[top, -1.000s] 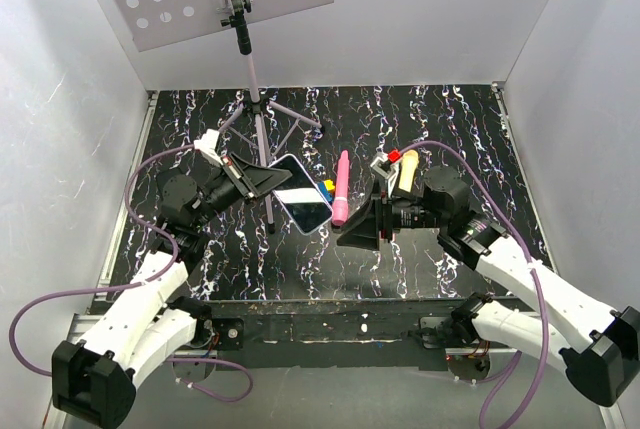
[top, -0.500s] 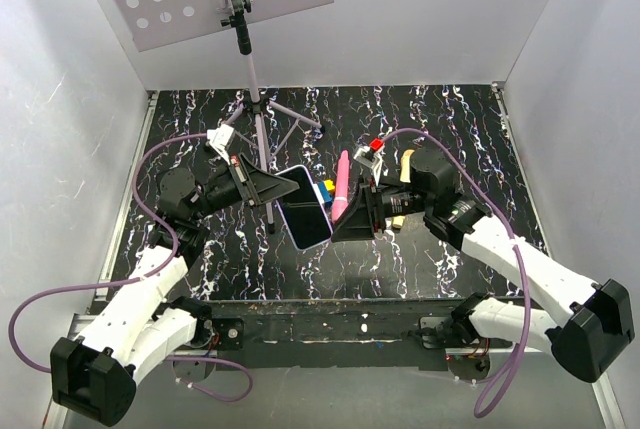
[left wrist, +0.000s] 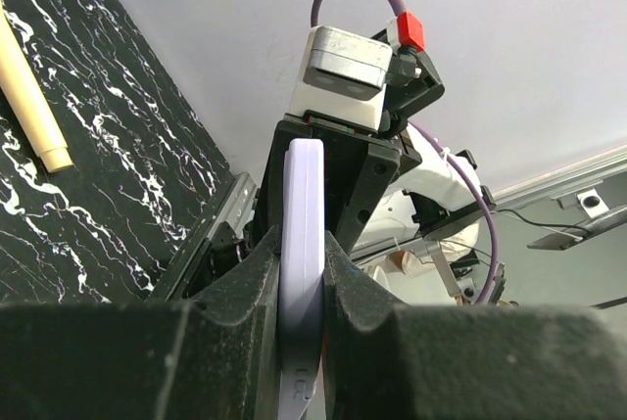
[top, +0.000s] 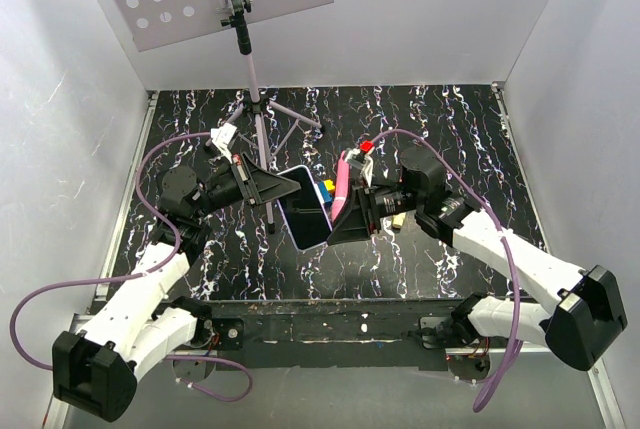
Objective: Take the phone out of the phone case
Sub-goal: Remove the phone case from the phone.
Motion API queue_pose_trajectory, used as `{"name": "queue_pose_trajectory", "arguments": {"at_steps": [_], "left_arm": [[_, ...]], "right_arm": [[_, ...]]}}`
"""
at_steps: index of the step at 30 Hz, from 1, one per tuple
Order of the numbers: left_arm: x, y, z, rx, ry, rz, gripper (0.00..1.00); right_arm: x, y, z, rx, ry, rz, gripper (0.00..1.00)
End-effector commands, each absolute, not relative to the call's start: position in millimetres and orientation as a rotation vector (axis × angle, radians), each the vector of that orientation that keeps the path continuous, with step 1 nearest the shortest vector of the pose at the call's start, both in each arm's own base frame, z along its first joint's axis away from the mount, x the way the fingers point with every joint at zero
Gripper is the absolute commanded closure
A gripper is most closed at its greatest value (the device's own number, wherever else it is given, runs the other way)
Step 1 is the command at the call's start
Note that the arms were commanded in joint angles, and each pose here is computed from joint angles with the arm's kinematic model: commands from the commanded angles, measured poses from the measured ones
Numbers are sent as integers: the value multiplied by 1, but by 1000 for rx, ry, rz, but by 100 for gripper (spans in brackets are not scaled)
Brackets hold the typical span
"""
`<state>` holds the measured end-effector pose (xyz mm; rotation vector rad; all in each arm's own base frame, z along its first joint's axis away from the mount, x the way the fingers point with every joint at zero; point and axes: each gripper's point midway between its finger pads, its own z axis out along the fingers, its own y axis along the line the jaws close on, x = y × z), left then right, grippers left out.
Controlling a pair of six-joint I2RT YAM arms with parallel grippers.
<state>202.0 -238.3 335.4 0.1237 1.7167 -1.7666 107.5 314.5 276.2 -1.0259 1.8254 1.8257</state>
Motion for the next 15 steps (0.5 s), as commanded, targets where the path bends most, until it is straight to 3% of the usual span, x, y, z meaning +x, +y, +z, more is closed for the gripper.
{"name": "queue_pose_trajectory", "arguments": {"at_steps": [1, 5, 10, 15], "left_arm": [[195, -237, 364, 178, 1635, -1792, 100], [195, -239, 362, 151, 1667, -1845, 100], [192, -242, 356, 122, 1718, -1943, 100], [184, -244, 361, 130, 1724, -2043, 100]], "right_arm": [[104, 318, 288, -1098, 1720, 1823, 59], [101, 319, 286, -1136, 1667, 1795, 67], [100, 319, 284, -1187, 1542, 1761, 97], [111, 323, 272, -1224, 1422, 1555, 99]]}}
